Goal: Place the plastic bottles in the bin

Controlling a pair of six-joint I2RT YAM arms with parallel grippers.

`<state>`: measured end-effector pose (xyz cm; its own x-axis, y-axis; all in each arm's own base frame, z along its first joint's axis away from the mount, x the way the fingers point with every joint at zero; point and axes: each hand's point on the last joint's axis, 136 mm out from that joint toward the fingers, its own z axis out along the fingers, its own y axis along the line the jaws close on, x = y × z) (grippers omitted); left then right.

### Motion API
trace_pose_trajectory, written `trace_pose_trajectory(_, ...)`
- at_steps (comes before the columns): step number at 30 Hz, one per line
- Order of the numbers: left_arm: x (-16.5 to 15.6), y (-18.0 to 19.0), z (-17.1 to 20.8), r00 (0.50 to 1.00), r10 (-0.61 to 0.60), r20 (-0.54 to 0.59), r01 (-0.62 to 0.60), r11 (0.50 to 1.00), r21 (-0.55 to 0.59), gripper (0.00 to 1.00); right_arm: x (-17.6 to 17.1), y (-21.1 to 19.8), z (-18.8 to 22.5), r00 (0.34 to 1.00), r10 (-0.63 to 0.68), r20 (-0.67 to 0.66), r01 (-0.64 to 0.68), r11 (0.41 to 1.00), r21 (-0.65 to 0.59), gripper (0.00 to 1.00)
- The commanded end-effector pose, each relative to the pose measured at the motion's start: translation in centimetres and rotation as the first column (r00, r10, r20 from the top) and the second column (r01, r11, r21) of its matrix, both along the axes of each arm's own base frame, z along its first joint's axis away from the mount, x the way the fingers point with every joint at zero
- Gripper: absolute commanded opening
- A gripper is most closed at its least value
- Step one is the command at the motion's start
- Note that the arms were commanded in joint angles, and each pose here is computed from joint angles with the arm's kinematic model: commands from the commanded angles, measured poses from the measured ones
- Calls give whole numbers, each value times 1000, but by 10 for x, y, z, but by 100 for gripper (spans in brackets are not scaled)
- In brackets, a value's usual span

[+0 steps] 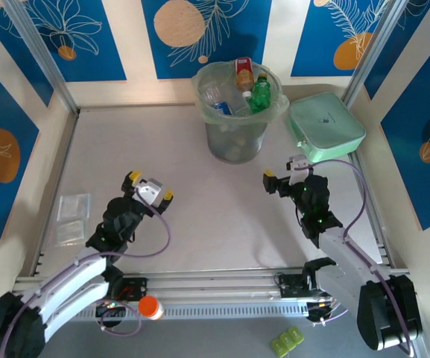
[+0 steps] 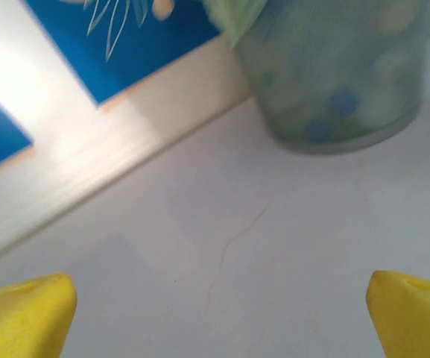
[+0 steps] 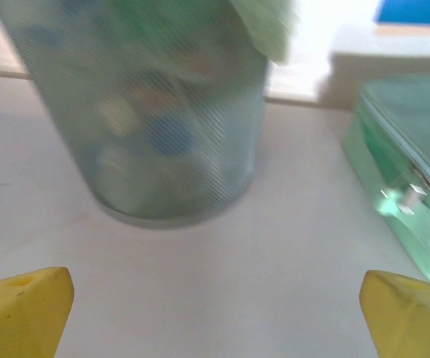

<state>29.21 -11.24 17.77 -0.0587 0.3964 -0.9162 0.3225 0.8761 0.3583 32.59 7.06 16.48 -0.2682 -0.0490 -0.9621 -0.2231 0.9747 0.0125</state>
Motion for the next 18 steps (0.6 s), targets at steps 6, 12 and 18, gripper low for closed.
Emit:
trace_pose_trajectory(6, 34, 75, -39, 953, 283, -112, -294, 950, -102, 99, 22, -47, -24, 979, -203, -8, 202, 979, -11, 99)
trace_pose_trajectory(12, 52, 80, -53, 950, 289, -119, -299, 951, -77, 99, 34, -70, -39, 968, -246, -50, 250, 965, 82, 99)
trace_pose_trajectory(18, 80, 70, -61, 954, 245, -171, -260, 963, -71, 99, 48, -64, -62, 979, -204, -16, 204, 970, 131, 99)
